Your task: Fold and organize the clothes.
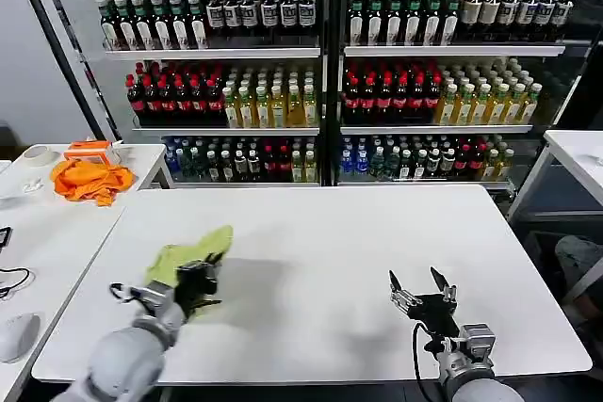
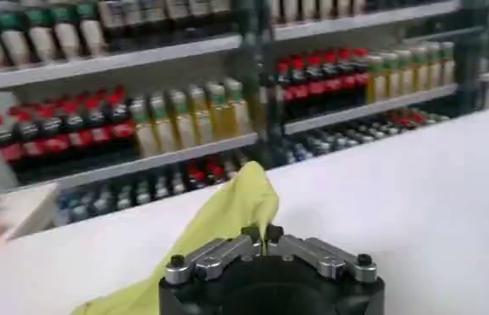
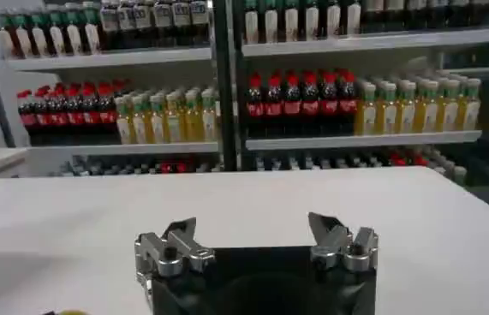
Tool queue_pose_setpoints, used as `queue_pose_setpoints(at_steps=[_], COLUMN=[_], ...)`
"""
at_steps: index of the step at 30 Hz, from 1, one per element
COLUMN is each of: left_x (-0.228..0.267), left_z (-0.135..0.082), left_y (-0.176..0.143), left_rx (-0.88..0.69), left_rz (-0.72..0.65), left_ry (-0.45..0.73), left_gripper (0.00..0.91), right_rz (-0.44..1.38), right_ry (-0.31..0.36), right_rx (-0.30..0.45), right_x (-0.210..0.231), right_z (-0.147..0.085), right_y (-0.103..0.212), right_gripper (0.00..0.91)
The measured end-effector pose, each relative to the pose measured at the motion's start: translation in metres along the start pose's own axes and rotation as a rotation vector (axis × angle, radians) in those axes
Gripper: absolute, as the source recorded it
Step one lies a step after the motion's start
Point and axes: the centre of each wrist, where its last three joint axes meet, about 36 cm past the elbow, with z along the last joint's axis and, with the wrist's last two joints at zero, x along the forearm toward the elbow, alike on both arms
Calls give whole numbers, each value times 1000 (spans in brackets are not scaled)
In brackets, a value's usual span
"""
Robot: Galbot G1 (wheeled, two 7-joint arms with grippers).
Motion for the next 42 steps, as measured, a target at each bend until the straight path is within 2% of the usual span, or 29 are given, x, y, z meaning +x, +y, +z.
queue_pose_setpoints(at_steps=[11, 12, 13, 14, 15, 23, 30, 35, 42], left_x=[-68, -74, -81, -89, -95, -141, -146, -135, -109], left_z=[7, 6, 5, 3, 2, -27, -44, -46, -34], left_y=[-88, -96, -104, -114, -122, -183, -200, -184, -129], left_rx=[57, 64, 72, 81, 89, 184, 314, 375, 396], left_rz=[99, 105, 111, 117, 124, 169, 176, 135, -4], left_ry=[-6, -8, -9, -13, -17, -64, -100, -148, -202], left_gripper=[20, 40, 111, 796, 907, 907, 907, 907, 907], right_rz=[18, 18, 19, 19, 19, 15, 5, -17, -83], right_ry=[-4, -3, -4, -4, -4, -1, 5, 19, 66], right_rx=[5, 4, 5, 6, 6, 6, -14, -76, -230], right_x=[0, 0, -1, -1, -2, -8, -19, -39, -86], right_z=[-2, -2, -2, -2, -2, -3, -4, -7, -13], right_y=[-7, -8, -8, -9, -9, -12, -10, -3, 16], right_gripper=[907, 907, 907, 907, 907, 907, 907, 907, 907])
